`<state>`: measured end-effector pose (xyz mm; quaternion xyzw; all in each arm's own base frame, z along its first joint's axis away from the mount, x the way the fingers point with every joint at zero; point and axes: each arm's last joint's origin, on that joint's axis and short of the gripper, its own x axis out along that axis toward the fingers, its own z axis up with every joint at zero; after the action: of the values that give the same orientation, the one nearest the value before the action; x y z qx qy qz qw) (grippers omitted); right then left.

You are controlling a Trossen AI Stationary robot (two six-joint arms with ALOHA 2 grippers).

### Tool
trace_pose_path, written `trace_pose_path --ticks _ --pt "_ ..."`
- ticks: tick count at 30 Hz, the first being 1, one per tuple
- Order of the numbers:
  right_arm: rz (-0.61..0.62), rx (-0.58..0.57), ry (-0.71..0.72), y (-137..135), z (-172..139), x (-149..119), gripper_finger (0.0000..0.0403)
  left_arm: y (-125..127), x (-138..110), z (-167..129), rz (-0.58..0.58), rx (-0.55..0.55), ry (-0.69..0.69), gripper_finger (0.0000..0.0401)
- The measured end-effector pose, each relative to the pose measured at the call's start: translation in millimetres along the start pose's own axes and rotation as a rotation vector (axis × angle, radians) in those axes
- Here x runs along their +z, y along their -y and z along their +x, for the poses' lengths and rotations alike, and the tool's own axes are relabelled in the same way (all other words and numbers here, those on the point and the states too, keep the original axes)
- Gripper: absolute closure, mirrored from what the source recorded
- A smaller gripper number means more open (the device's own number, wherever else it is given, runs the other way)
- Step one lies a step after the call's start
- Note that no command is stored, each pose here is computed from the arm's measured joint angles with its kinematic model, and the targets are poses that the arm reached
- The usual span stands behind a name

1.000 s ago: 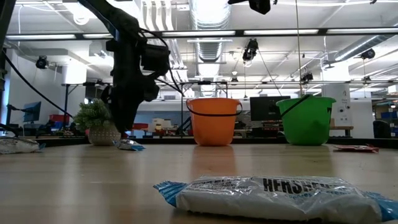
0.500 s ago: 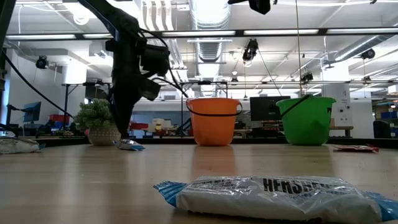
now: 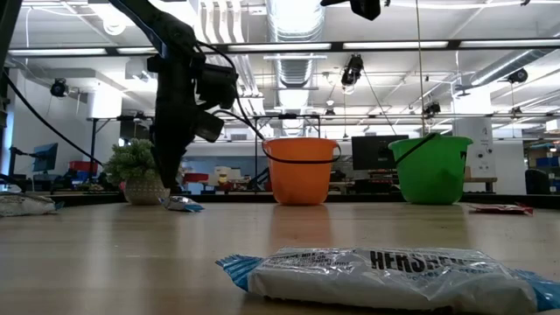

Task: Organize candy in baskets
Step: Put the white chocolate into the orange bucket

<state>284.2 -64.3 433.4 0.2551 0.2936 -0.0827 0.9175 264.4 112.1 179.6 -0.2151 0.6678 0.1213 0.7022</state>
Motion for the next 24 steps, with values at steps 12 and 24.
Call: trace_pose_path --ticks 12,24 --pt "0.009 0.000 0.000 0.0 0.0 0.0 0.0250 -0.6 0.9 -0.3 0.004 0.000 0.010 0.0211" --pt "0.010 0.001 -0.002 -1.0 0.7 -0.4 0.0250 -3.4 1.4 5.9 -0.265 0.068 0.021 0.0211"
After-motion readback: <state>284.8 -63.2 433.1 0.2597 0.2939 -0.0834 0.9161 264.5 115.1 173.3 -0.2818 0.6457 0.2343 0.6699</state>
